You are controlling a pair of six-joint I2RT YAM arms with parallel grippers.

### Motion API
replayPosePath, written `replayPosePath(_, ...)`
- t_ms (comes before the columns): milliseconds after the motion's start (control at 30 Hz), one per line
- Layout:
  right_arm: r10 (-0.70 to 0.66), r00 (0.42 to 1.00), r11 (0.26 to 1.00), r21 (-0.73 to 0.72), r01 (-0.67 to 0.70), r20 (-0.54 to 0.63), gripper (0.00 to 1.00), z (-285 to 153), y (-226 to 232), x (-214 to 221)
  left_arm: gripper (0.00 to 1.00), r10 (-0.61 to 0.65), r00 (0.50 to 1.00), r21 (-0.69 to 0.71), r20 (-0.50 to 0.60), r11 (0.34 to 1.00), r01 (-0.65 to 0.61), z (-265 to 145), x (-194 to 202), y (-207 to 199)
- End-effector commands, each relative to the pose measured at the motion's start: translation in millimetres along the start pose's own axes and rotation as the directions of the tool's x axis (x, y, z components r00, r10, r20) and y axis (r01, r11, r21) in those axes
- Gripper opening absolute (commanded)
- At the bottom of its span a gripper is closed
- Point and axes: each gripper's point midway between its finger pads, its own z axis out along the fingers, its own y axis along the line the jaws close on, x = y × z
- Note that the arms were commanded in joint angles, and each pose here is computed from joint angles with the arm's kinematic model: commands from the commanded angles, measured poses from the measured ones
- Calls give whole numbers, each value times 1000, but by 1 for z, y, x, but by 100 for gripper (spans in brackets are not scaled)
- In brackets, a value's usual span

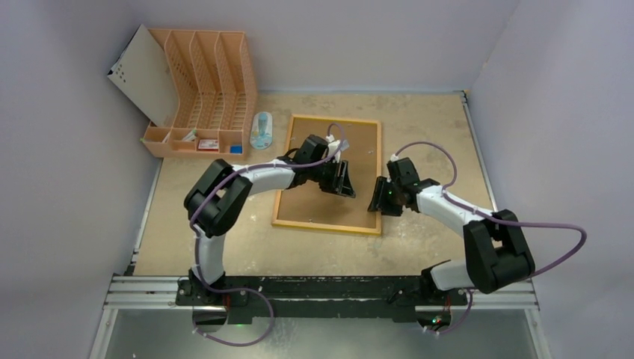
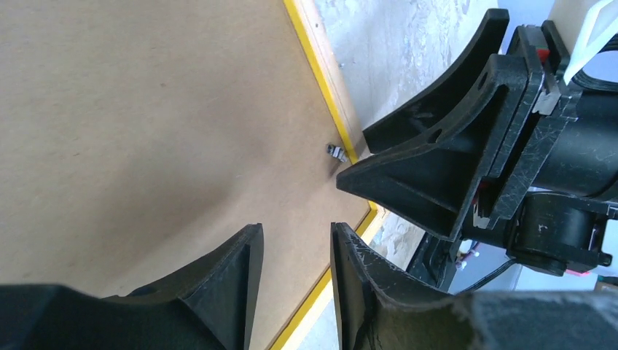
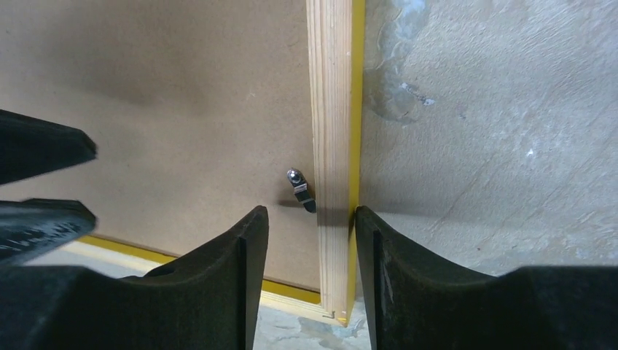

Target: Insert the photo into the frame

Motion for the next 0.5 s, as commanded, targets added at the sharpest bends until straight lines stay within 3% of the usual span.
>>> replayPosePath(0, 13, 997, 1000, 23, -15, 77, 50, -7, 2, -17, 40, 55, 998, 85, 30, 995, -58, 13, -13, -22)
replayPosePath(200, 4, 989, 995, 98, -19, 145, 44, -16, -6, -36, 36, 48, 999, 94, -1, 994, -48, 24, -1, -22)
replayPosePath(467, -56, 996, 995, 92, 50, 67, 37, -4, 0, -26, 33, 22, 995, -50, -98, 998, -27, 36, 29, 4)
